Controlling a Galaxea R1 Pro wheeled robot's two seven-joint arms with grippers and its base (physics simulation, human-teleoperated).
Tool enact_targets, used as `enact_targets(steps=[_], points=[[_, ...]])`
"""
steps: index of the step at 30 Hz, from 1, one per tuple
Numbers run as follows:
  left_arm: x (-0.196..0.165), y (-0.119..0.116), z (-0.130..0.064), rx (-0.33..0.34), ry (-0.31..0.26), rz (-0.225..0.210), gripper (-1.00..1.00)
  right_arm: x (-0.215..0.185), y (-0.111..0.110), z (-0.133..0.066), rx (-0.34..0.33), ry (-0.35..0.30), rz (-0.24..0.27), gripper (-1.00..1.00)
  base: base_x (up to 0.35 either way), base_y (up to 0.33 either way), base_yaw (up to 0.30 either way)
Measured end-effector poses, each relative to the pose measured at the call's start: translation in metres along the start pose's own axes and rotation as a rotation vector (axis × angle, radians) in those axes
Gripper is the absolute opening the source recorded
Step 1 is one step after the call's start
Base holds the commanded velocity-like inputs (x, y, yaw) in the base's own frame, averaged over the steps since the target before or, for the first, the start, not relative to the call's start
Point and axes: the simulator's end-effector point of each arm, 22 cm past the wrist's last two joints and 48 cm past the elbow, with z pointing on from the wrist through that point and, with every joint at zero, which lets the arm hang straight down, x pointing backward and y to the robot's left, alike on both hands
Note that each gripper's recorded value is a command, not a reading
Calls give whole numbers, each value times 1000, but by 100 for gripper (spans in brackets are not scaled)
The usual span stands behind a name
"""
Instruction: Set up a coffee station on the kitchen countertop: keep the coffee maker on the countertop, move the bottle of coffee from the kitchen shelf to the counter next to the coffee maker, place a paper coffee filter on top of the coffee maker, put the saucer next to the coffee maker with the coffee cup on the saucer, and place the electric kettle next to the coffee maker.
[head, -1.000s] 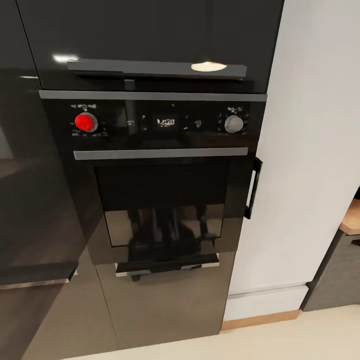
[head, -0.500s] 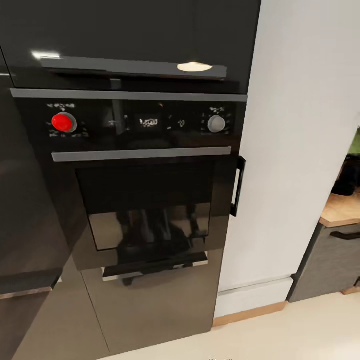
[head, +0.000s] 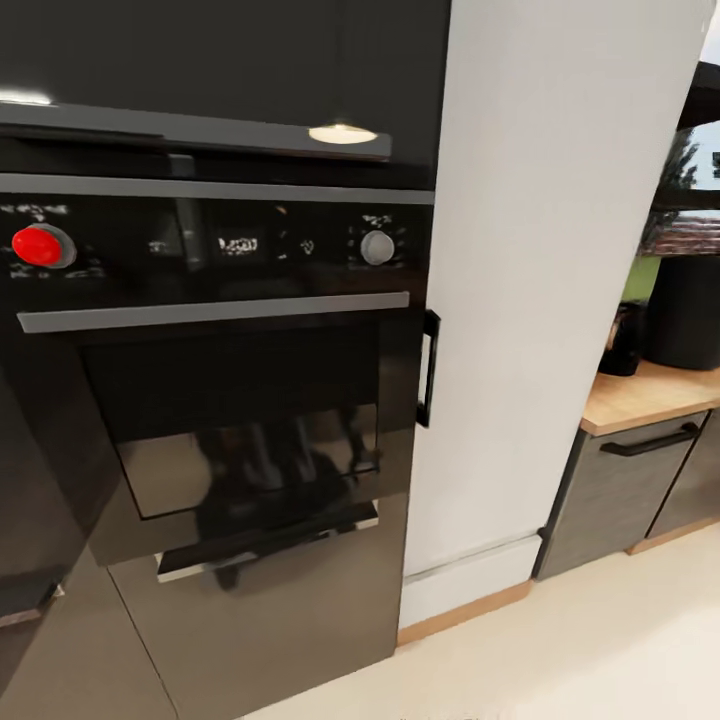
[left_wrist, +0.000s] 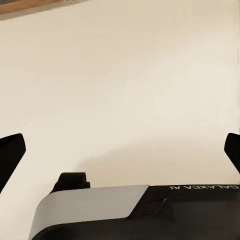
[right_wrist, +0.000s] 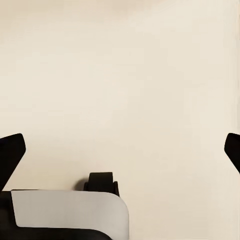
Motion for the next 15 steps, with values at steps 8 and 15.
enact_targets(steps=[8, 15], points=[[0, 0, 0, 0, 0, 0, 100, 0, 0, 0, 0, 0, -1, 100, 0, 0, -252], [0, 0, 0, 0, 0, 0, 100, 0, 0, 0, 0, -1, -1, 100, 0, 0, -252]])
